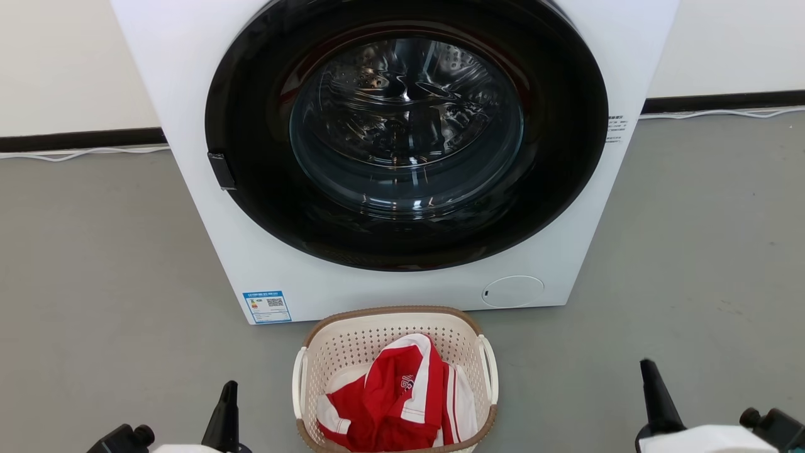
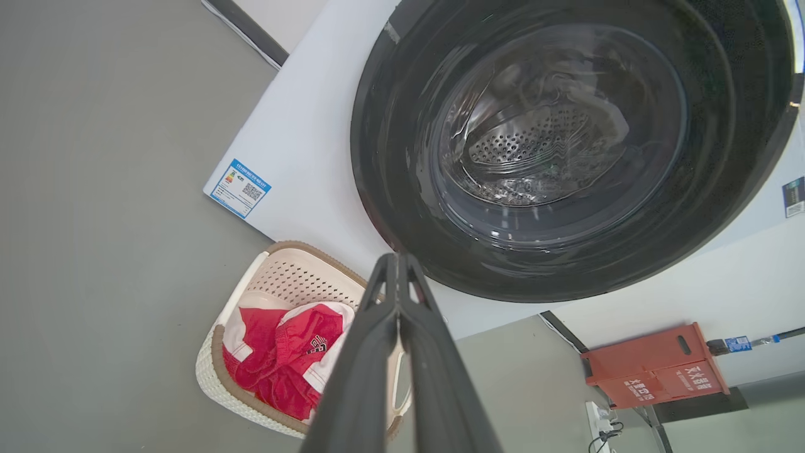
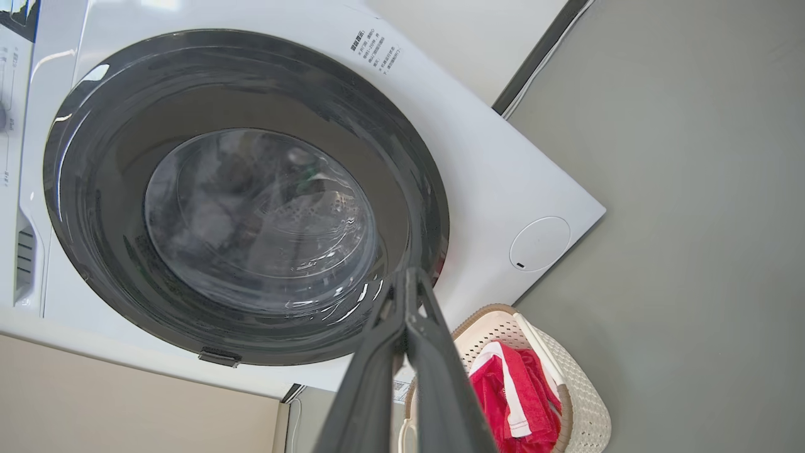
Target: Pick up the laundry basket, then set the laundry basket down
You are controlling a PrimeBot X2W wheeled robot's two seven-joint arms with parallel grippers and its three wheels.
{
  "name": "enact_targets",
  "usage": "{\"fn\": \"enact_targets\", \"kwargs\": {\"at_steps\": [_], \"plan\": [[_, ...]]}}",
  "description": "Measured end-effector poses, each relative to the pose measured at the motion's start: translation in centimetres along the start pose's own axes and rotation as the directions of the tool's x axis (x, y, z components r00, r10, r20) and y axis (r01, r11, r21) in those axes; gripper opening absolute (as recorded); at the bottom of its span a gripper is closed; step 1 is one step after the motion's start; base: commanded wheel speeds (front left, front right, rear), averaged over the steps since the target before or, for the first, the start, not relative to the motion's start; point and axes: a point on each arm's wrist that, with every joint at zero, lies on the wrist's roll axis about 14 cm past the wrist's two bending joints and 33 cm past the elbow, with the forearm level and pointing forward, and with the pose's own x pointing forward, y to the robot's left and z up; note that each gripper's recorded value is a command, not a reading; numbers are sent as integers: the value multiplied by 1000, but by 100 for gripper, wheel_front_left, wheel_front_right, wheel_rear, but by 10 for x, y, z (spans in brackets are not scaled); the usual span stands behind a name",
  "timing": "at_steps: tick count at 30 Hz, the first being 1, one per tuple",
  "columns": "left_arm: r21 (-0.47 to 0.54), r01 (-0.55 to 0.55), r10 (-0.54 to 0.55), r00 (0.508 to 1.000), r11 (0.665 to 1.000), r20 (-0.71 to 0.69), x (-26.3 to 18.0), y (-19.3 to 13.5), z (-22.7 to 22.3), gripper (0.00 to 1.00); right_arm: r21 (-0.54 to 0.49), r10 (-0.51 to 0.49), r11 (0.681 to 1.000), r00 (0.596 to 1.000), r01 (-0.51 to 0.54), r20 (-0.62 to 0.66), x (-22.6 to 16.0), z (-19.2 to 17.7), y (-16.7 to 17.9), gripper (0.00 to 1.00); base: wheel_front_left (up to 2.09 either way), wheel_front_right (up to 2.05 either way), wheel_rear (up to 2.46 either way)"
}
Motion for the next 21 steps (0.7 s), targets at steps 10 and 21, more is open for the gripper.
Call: {"fn": "enact_targets", "kwargs": {"at_steps": [10, 21], "plan": [[-115, 3, -5, 1000, 993, -11, 5, -1, 2, 0, 103, 5, 995, 1000, -6, 10, 5, 7, 3, 0, 0, 0, 0], [-243, 22, -28, 999, 970, -19, 11, -5, 5, 0, 211, 11, 977, 1000, -14, 12, 10, 10, 7, 0, 0, 0, 0]]}}
